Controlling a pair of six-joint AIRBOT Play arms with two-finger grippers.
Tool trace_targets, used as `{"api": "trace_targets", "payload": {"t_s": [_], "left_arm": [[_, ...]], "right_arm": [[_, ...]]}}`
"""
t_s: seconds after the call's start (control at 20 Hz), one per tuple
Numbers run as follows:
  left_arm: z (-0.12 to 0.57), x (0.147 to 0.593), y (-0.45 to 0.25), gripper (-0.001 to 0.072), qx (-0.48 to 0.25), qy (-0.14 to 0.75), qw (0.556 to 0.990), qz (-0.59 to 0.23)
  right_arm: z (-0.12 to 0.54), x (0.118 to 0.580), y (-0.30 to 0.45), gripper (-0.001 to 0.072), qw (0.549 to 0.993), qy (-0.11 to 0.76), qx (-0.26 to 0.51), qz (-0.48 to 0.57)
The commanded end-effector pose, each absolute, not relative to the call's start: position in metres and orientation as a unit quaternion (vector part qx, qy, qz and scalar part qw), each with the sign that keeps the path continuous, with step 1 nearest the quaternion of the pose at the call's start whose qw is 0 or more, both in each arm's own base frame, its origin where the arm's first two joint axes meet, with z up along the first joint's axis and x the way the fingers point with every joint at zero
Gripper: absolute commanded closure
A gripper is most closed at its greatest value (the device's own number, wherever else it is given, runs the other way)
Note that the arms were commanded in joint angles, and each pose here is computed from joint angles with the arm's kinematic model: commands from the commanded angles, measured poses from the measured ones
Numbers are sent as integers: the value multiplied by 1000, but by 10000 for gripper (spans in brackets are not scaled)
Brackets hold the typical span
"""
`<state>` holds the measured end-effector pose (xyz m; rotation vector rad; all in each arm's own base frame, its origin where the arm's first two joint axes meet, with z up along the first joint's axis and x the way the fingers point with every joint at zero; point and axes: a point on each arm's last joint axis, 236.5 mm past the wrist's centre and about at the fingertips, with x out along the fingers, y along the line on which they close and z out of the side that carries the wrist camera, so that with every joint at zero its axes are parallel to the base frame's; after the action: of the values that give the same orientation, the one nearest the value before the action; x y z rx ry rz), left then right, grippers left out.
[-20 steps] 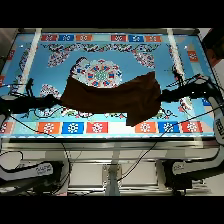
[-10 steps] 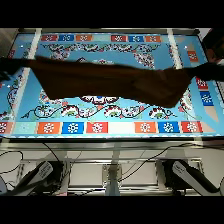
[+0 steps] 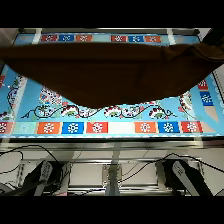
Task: Fold the clothes and pants, and hang the long-sleeved shirts on hangers.
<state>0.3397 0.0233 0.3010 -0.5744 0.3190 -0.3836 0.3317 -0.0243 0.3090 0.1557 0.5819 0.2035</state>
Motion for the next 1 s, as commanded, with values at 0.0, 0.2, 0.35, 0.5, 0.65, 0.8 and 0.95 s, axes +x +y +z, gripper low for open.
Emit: {"api": "trace_targets", "payload": {"t_s": [0.0, 0.2, 0.35, 0.5, 0.65, 0.8, 0.95], "left_arm": [[173, 308, 54, 691, -182, 409, 893, -48], [162, 291, -15, 690, -113, 464, 862, -169], [192, 287, -47, 690, -135, 431, 863, -228], [250, 288, -59, 689, -136, 355, 889, -256], [336, 288, -61, 689, -108, 224, 935, -253], [414, 277, -52, 689, -53, 89, 976, -193], [469, 249, -51, 689, 0, -23, 990, -138]], "right_arm": [[219, 317, -52, 699, 887, 452, 83, 36], [176, 287, 2, 699, 813, 561, 47, 149], [192, 277, 24, 698, 818, 540, 22, 200], [224, 269, 30, 698, 850, 488, -2, 199], [299, 267, 33, 697, 916, 363, -44, 167], [396, 239, 41, 697, 964, 209, -97, 132], [476, 190, 48, 697, 983, 75, -143, 89]]}}
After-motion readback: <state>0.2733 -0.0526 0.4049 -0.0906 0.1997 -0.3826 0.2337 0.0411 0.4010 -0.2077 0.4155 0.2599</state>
